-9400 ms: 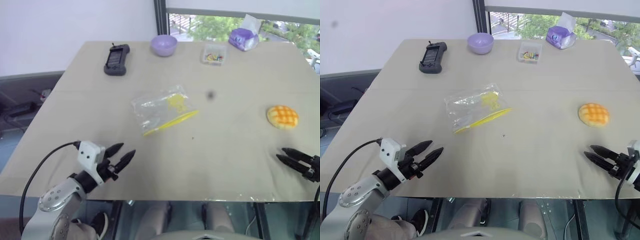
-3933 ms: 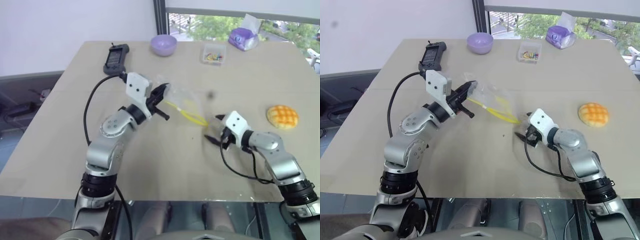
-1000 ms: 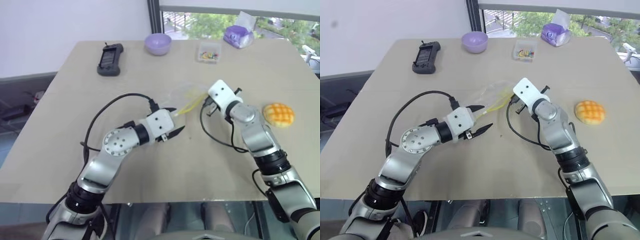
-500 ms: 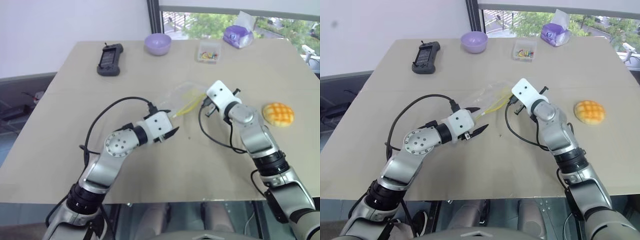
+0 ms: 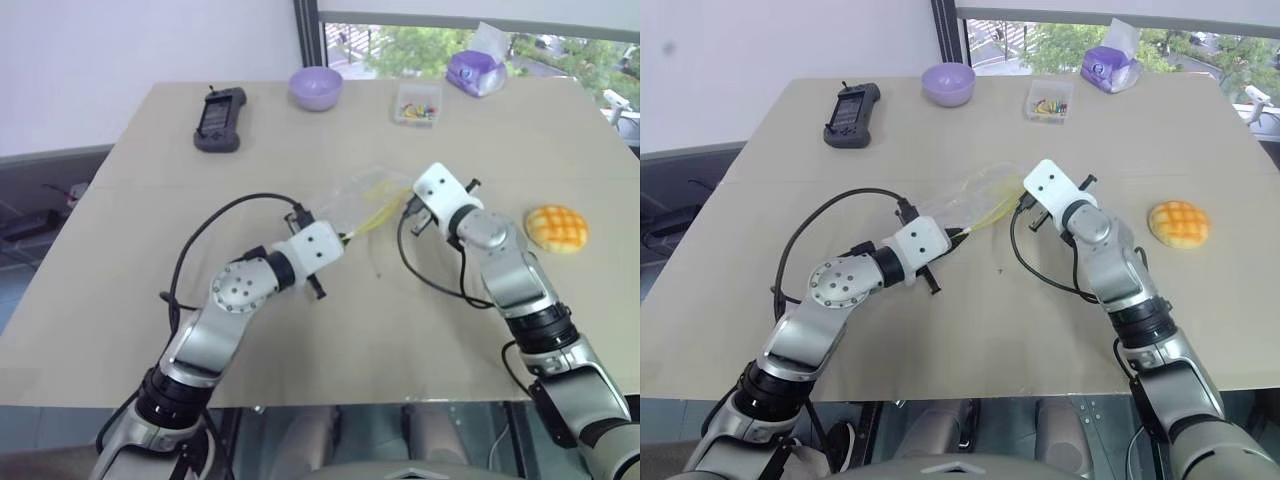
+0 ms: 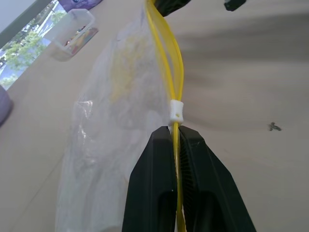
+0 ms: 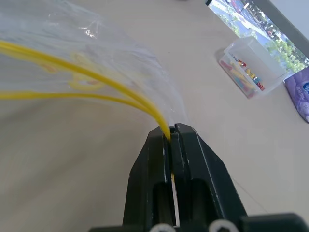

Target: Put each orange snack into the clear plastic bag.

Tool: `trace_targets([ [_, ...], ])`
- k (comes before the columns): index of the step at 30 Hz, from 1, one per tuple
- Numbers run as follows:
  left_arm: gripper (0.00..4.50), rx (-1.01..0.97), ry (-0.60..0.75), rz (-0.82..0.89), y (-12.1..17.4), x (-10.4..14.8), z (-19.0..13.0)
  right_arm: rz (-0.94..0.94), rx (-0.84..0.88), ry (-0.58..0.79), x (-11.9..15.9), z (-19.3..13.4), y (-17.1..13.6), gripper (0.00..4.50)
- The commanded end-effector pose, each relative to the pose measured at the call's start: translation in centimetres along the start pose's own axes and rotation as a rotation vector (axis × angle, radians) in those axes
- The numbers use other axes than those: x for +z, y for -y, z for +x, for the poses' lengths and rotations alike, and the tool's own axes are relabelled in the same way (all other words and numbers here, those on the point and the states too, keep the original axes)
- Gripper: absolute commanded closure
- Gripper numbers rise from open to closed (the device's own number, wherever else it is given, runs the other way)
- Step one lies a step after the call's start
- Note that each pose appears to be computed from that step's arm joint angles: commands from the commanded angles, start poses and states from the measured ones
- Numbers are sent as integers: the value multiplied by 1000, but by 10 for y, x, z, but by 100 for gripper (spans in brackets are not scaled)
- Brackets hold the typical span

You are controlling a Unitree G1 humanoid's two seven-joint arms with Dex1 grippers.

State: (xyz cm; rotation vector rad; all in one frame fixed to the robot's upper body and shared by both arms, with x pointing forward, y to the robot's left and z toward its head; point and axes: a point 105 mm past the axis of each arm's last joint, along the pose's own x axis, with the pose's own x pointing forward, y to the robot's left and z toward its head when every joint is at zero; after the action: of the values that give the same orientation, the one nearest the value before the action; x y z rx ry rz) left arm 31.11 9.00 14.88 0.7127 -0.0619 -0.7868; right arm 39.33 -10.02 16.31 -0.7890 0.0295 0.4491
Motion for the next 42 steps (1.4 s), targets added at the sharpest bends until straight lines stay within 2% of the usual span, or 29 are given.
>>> trace_targets([
  [1, 429, 45, 34, 47, -8, 12, -5, -25, -19, 52, 15, -5, 4, 450],
  [7, 429, 80, 42, 69, -15, 13, -5, -3, 64, 73, 19, -7, -9, 450],
  [10, 450, 75, 38, 75, -14, 11, -5, 6, 109, 90, 23, -10, -13, 350],
  [11, 450, 75, 38, 75, -14, 11, -5, 2, 115, 102, 25, -11, -14, 295],
  [15, 450, 81, 43, 73, -16, 12, -5, -26, 168, 114, 20, -21, -11, 140],
  [22, 450, 82, 46, 78, -17, 12, -5, 61, 282, 77, 10, -54, 19, 140],
  [27, 450, 76, 47, 84, -17, 12, -4, 182, 271, 104, 20, -65, 47, 140],
  [31, 450, 70, 52, 87, -16, 12, -3, 277, 289, 162, 33, -67, 48, 140],
  [34, 450, 65, 56, 88, -16, 13, -2, 354, 331, 194, 41, -64, 32, 224],
  [36, 450, 65, 57, 88, -16, 13, -1, 385, 369, 207, 45, -62, 18, 304],
  [38, 450, 65, 58, 88, -16, 13, -1, 409, 401, 219, 49, -62, 9, 408],
  [39, 450, 66, 59, 88, -16, 13, -1, 429, 418, 227, 52, -61, 3, 435],
  [42, 450, 67, 62, 86, -16, 14, -1, 462, 454, 239, 57, -59, -9, 435],
])
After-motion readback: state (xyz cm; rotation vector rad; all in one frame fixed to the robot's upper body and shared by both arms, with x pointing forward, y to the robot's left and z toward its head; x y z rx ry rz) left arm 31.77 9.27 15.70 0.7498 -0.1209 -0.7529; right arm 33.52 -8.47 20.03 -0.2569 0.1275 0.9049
